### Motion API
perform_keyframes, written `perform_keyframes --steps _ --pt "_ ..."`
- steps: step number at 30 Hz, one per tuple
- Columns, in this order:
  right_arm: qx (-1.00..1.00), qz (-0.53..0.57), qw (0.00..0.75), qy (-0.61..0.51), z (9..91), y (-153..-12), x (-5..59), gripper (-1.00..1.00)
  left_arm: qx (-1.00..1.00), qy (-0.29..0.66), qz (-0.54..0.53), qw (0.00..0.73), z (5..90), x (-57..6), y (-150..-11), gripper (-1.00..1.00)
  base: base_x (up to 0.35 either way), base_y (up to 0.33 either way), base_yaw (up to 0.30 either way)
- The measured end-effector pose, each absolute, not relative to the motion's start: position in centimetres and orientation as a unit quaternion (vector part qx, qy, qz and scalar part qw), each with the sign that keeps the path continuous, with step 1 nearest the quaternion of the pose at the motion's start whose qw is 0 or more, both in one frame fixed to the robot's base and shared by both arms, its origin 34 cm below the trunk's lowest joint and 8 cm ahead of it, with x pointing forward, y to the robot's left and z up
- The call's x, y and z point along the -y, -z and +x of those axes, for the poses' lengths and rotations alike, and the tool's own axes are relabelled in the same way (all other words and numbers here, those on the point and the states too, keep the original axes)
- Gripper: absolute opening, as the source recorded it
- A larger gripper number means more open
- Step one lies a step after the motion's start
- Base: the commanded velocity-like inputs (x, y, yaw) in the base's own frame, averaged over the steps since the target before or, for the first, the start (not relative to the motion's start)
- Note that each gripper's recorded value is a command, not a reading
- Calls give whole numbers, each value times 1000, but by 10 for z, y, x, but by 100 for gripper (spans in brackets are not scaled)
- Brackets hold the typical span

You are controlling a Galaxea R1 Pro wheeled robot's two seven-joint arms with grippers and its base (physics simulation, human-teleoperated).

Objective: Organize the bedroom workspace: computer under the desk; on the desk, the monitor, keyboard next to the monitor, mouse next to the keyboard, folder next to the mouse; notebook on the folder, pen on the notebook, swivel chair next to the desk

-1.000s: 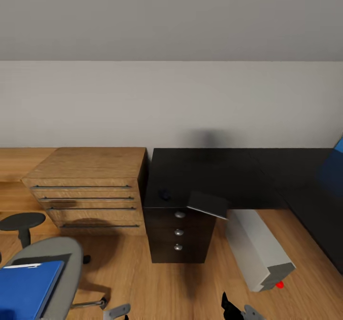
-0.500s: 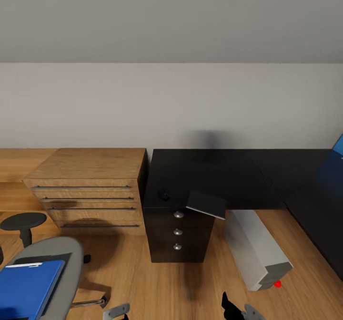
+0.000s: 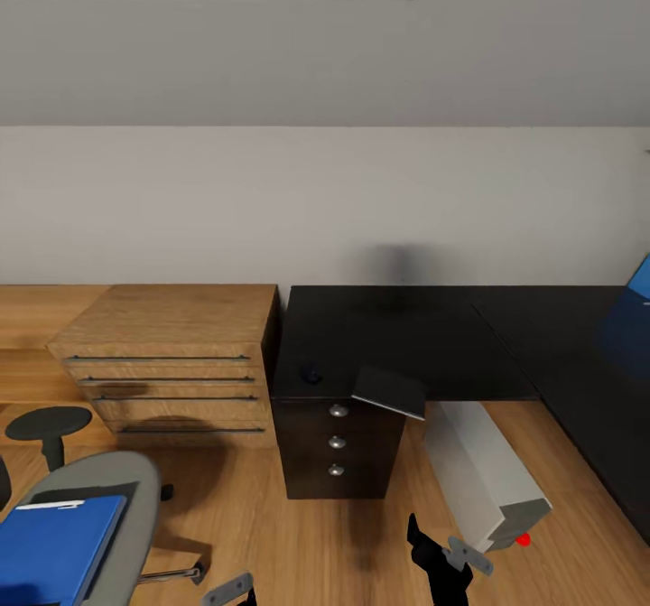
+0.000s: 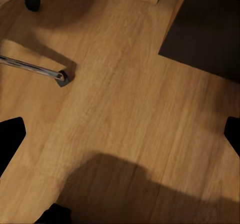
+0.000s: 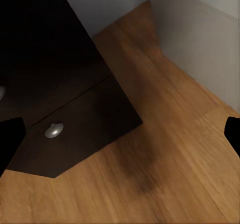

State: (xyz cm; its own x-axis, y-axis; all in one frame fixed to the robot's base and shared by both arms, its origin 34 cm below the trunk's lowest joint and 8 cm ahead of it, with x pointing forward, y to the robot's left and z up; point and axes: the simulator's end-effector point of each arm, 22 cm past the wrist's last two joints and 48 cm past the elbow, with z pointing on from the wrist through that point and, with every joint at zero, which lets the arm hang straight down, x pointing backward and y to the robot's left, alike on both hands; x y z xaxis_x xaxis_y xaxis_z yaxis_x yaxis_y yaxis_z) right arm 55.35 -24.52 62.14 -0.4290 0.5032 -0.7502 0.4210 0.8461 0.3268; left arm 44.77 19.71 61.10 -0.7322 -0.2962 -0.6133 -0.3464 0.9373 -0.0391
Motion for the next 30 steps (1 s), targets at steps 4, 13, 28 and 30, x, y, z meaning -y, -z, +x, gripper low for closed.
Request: perform_keyframes --steps 4,13,28,30 --pt "-844 274 459 -45 553 -627 245 100 -930 -39 -173 322 447 -197 -617 100 0 0 0" --pt "-904 130 407 -31 660 -768 155 100 -934 25 -203 294 465 -206 -702 100 0 0 0" --pt "-910 160 381 -16 660 -861 145 100 -929 -31 -185 319 551 -208 -819 100 0 0 0" --pt "-904 167 392 -12 662 -866 147 100 -929 -34 -184 319 550 -210 -820 100 0 0 0"
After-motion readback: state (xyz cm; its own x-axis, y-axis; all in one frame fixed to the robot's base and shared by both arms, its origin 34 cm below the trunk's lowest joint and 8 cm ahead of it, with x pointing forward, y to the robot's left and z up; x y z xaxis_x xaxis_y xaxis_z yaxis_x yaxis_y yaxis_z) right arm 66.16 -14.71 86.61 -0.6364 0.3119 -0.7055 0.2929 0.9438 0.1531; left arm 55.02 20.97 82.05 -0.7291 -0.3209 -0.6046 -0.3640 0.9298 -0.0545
